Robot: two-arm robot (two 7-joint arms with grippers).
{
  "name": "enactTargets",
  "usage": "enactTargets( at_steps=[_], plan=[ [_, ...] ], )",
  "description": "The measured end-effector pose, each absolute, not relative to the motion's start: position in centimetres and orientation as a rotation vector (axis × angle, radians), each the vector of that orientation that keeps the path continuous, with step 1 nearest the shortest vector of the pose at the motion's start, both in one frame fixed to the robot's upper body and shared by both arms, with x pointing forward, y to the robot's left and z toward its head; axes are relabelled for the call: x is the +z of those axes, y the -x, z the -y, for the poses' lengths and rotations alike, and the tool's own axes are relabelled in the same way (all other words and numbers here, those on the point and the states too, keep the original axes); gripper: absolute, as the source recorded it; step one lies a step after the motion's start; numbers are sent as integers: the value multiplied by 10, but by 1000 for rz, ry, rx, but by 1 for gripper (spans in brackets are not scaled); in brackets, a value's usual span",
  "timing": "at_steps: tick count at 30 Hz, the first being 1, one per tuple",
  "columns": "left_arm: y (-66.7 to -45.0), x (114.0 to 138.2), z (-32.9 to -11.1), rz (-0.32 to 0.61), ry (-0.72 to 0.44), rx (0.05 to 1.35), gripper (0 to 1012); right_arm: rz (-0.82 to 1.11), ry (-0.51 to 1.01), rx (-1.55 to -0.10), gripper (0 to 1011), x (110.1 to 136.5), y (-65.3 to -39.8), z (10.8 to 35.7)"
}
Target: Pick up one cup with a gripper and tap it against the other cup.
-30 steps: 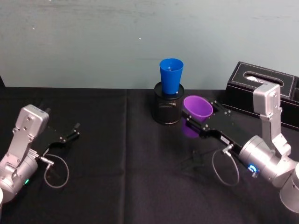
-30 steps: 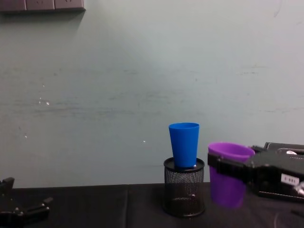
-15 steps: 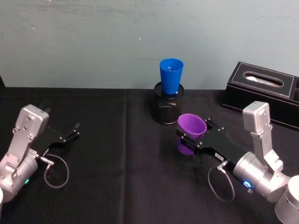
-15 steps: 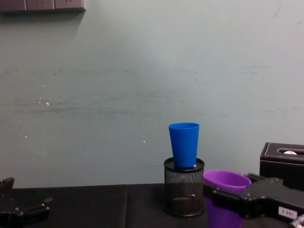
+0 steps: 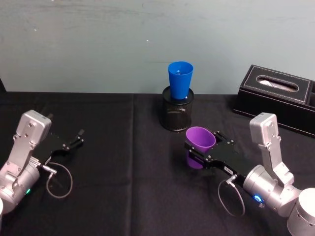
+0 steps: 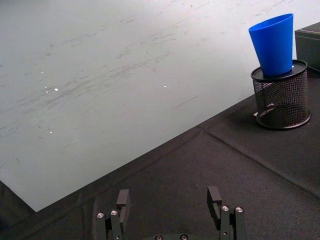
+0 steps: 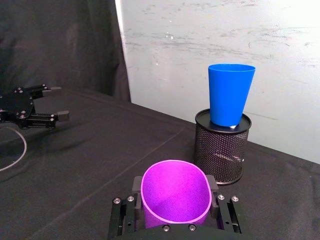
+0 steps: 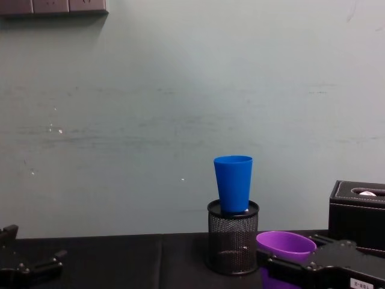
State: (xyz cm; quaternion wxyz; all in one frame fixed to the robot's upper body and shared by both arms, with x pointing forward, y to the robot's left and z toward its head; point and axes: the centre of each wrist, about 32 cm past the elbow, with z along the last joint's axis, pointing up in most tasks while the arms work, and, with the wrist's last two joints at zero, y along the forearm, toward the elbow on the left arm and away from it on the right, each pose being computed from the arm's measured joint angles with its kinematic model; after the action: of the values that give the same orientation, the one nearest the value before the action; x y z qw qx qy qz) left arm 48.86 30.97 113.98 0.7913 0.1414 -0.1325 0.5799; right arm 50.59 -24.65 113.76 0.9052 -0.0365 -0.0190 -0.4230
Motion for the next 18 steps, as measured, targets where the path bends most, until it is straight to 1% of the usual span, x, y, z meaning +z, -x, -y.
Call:
enactTargets(
  at_steps=[18],
  plan=[
    [-489,1140,-310,285,-304,1248,1011,43,71,-873,735,1140,-506,246]
  ],
)
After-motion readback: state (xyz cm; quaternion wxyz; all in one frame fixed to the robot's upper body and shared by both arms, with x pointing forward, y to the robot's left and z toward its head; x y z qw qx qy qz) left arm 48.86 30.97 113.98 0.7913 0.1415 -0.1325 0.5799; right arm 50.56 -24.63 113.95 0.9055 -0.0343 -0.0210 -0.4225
